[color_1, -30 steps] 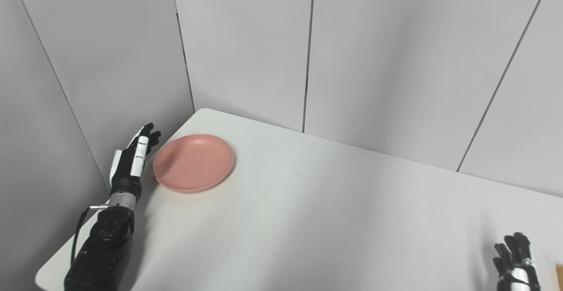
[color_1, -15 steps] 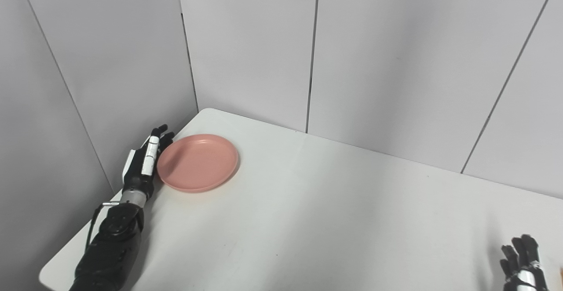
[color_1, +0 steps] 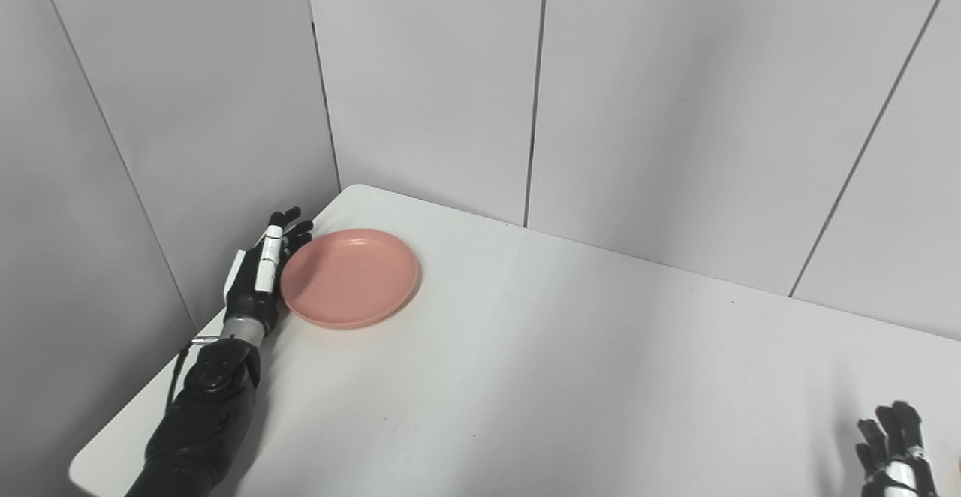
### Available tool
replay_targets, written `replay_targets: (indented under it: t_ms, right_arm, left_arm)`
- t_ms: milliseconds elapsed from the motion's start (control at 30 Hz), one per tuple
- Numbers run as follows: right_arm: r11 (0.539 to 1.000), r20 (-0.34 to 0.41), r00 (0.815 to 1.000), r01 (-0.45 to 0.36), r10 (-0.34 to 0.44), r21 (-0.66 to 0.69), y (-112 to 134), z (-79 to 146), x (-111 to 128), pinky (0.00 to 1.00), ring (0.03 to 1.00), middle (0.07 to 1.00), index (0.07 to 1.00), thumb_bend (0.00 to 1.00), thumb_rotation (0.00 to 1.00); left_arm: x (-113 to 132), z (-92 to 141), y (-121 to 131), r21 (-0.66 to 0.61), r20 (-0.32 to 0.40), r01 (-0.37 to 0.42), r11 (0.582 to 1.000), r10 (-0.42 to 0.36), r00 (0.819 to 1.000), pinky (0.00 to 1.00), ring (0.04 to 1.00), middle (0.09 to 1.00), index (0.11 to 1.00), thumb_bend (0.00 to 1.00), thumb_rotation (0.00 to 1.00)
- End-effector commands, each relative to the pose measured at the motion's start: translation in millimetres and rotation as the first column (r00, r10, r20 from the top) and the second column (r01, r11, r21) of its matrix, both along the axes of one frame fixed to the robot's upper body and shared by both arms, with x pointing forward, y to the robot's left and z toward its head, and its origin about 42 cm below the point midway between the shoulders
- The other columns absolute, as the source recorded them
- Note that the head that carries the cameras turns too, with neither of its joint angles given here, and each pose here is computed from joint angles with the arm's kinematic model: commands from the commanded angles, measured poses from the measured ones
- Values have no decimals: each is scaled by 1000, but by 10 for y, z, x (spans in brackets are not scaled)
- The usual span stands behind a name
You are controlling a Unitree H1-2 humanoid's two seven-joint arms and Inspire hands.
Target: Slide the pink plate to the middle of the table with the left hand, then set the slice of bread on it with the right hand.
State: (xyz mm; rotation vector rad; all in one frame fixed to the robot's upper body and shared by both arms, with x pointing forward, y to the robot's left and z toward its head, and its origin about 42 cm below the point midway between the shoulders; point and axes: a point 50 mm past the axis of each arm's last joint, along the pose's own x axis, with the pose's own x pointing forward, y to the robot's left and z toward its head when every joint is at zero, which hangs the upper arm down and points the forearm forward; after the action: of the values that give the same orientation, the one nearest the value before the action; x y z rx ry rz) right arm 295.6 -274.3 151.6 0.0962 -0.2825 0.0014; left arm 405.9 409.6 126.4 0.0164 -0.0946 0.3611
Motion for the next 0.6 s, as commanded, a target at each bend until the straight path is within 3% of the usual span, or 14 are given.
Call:
replay_targets:
  t_ms: [0,267,367,567]
  right_arm:
    - [1000,77,997,-1,2,-11,0,177,46,1000,953,962,964,643,879]
    - [1000,87,996,-4,4,-5,-6,187,45,1000,955,963,966,630,884]
    - [1000,86,996,-2,2,1,-7,181,49,1000,950,960,962,636,875]
    - [1000,91,996,5,-5,-5,-6,185,61,995,945,954,961,624,884]
  left_arm:
    - [169,259,-31,28,78,40,999,-42,996,928,882,853,863,750,1000]
    - [215,200,-191,16,83,111,994,-112,990,914,843,840,871,774,1000]
    - [239,151,-296,0,84,161,987,-160,983,861,823,828,856,772,1000]
    - [266,80,-459,4,57,209,978,-209,976,905,826,826,847,786,1000]
